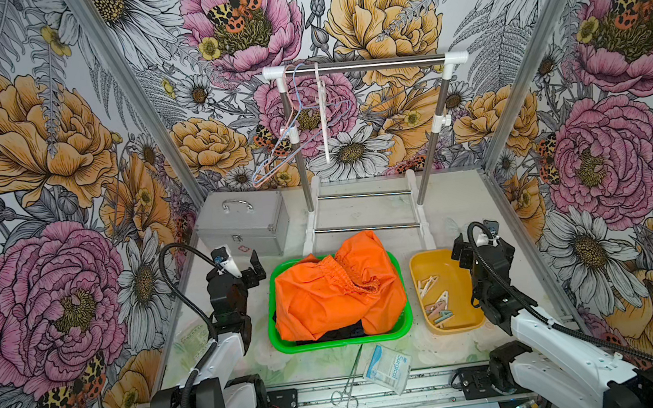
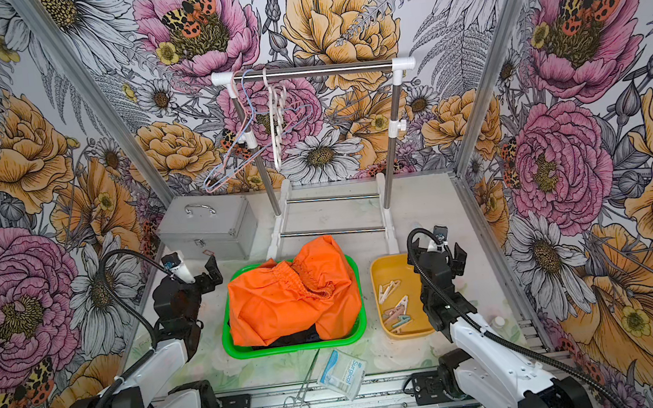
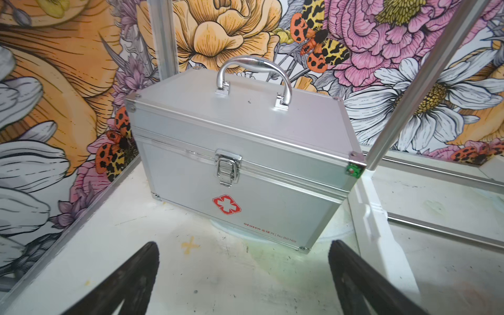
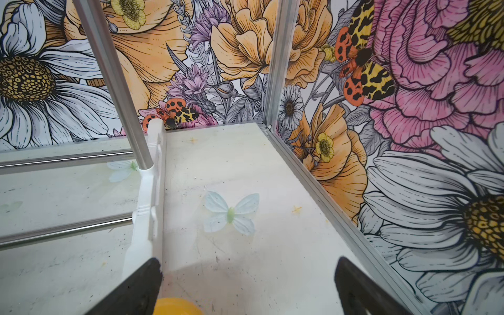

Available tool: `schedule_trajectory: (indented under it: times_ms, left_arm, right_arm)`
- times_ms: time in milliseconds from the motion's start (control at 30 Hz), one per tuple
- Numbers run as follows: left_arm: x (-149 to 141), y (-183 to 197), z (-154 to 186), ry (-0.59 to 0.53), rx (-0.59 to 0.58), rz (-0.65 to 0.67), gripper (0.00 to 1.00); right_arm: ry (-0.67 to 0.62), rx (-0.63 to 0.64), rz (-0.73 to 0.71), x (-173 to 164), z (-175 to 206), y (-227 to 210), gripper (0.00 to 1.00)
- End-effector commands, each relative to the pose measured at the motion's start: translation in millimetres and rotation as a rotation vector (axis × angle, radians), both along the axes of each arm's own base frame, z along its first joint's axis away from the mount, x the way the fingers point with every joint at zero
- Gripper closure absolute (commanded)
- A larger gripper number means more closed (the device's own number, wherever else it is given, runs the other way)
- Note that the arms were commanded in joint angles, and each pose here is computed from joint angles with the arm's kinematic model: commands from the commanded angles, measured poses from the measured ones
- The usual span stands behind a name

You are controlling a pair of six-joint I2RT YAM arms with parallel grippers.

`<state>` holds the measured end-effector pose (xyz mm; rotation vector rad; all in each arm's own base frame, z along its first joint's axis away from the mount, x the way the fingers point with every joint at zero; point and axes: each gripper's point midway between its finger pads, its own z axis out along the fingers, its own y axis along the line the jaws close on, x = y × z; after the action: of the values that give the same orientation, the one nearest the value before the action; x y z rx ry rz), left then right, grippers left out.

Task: Remove the clothespins securing shorts to the hanger
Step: Reset both arms

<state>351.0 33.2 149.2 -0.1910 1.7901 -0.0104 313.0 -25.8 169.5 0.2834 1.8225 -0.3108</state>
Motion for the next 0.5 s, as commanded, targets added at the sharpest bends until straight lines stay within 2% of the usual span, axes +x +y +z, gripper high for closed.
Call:
schedule_trajectory:
  times_ms: [0, 167, 333, 400, 467]
  left_arm:
    - [12.6, -12.9, 21.9, -0.138, 0.026, -0.095, 0.01]
    - [25.2, -23.0, -1.0, -0.123, 0.022, -0.154, 0.01]
    - [22.3, -27.5, -14.5, -0.188, 0.028, -0.173, 0.01]
    - [23.0, -20.5, -18.7, -0.152, 0.007, -0.158, 0.01]
    - [34.3, -27.0, -21.3, -0.122, -0.009, -0.217, 0.01]
  right_arm:
    - [-0.086, -0.008, 0.049, 10.3, 12.5, 3.5, 0.0]
    - [-0.109, 0.015, 0.081, 14.3, 2.3, 1.9, 0.0]
    - [-0.107, 0.043, 0.116, 24.1, -10.3, 2.7, 0.0]
    - [-0.107, 0.046, 0.134, 29.5, -16.0, 4.1, 0.0]
    - [-0.114, 0.046, 0.144, 35.7, -20.4, 4.3, 0.0]
